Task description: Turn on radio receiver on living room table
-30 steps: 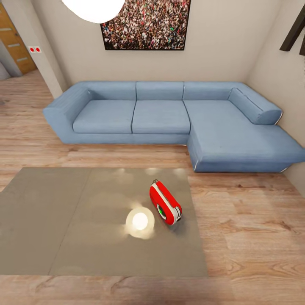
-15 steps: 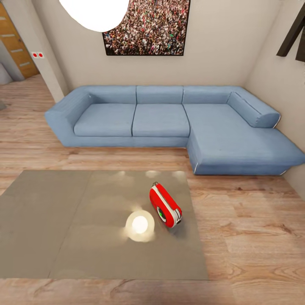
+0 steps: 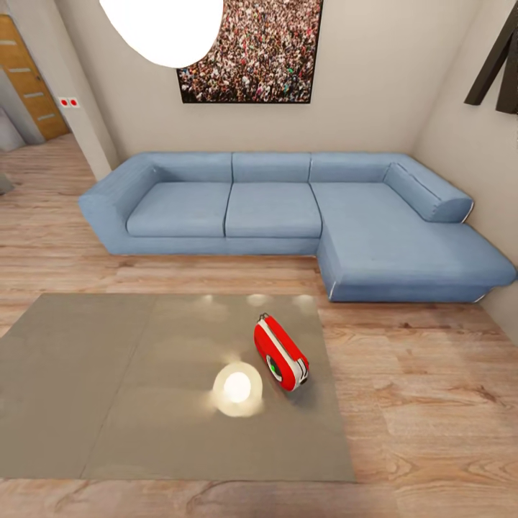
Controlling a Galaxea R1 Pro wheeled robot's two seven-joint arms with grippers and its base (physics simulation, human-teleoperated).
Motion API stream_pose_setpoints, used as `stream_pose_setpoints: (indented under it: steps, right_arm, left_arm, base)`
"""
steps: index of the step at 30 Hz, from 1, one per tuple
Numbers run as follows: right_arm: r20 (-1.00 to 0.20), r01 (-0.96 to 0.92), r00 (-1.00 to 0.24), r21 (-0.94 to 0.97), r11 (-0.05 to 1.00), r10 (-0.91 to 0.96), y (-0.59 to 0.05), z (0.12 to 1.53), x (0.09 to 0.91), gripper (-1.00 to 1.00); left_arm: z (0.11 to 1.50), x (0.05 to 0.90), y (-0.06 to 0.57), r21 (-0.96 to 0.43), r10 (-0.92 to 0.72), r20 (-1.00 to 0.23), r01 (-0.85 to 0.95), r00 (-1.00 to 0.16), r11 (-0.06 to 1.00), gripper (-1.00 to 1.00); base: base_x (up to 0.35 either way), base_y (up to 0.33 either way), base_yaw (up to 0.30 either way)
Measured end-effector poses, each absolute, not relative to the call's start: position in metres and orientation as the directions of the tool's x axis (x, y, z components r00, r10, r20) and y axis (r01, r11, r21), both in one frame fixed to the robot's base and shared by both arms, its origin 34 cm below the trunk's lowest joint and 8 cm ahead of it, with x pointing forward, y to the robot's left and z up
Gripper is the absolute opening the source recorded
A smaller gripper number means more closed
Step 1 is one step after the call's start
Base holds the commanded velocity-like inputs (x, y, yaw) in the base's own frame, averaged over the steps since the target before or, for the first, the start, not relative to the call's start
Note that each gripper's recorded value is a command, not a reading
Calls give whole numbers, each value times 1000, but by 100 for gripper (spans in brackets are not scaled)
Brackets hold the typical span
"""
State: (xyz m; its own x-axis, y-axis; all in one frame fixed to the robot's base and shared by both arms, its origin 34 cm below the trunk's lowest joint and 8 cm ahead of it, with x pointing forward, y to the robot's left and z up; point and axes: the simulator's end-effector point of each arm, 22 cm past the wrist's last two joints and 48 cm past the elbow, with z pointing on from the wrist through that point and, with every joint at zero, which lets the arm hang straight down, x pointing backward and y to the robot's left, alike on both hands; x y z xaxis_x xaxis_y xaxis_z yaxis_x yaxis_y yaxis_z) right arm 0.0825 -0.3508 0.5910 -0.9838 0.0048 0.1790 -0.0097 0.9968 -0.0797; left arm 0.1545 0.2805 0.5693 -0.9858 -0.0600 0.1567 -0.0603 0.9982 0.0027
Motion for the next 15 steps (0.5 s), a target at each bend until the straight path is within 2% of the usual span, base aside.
stream_pose_setpoints:
  steps: [15]
  right_arm:
    - [159, -11, -987, -77, 997, 2, -349, 590, 91, 100]
  left_arm:
    - [570, 164, 281, 1, -59, 133, -60, -989, 998, -100]
  base:
    - [0, 0, 0]
